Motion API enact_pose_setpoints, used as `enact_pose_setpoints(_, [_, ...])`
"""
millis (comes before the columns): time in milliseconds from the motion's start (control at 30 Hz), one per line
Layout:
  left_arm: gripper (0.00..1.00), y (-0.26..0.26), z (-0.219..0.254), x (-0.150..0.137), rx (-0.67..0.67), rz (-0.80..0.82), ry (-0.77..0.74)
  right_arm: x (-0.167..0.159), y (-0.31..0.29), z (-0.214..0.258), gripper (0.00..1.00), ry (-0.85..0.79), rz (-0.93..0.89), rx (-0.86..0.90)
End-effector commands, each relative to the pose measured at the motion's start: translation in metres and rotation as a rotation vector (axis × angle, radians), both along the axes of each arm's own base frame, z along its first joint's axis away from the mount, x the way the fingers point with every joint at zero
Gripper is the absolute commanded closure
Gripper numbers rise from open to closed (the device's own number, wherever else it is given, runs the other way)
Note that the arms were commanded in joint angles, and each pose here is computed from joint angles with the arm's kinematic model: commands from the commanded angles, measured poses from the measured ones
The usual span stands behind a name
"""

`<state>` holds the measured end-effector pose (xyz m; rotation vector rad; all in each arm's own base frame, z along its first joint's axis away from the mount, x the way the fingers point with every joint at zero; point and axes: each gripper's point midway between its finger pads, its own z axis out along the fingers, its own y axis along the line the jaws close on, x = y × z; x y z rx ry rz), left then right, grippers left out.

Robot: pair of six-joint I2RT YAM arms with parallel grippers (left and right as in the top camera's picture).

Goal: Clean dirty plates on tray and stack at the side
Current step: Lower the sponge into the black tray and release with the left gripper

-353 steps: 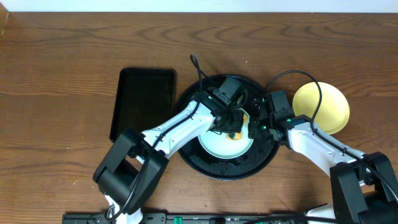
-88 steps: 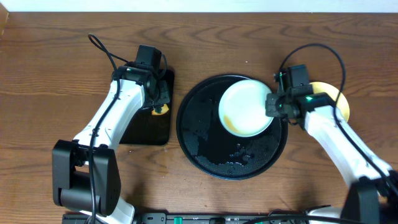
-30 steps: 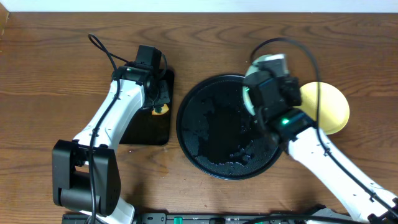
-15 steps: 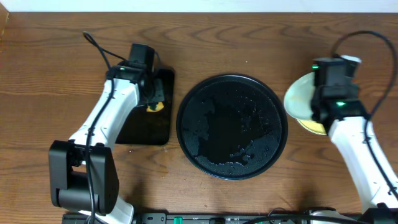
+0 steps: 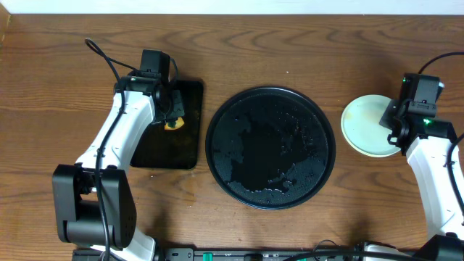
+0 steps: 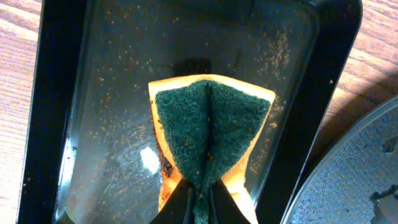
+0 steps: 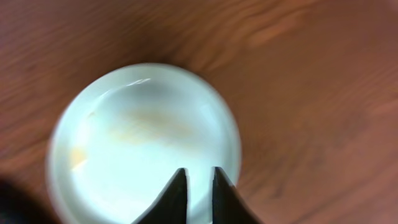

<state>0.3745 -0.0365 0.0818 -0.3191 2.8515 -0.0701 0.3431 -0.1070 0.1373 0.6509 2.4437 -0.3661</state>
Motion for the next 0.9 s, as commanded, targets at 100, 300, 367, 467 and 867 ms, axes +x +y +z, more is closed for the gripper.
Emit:
enact_pose_setpoints(100, [0.93, -0.005, -0.003, 0.001, 0.014, -0.174, -0.001, 0.011, 0.057, -0.011, 0.7, -0.02, 0.175, 0.296])
enact_pose_setpoints(300, [0.93, -0.026, -0.018, 0.003, -0.173, -0.313, 0.009, 0.004, 0.063, -0.015, 0.68, 0.015, 0.183, 0.315])
enact_pose_setpoints(367, [0.92, -0.029, -0.026, 0.004, -0.24, -0.319, 0.021, 0.001, 0.063, -0.016, 0.68, 0.027, 0.182, 0.318])
enact_pose_setpoints(467, [0.93, -0.035, -0.038, 0.002, -0.364, -0.359, 0.038, -0.002, 0.063, -0.018, 0.69, 0.041, 0.18, 0.321])
enact_pose_setpoints(867, [0.92, 0.062, -0.098, -0.014, -0.239, 0.024, 0.224, -0.004, 0.064, -0.019, 0.71, 0.054, 0.191, 0.316])
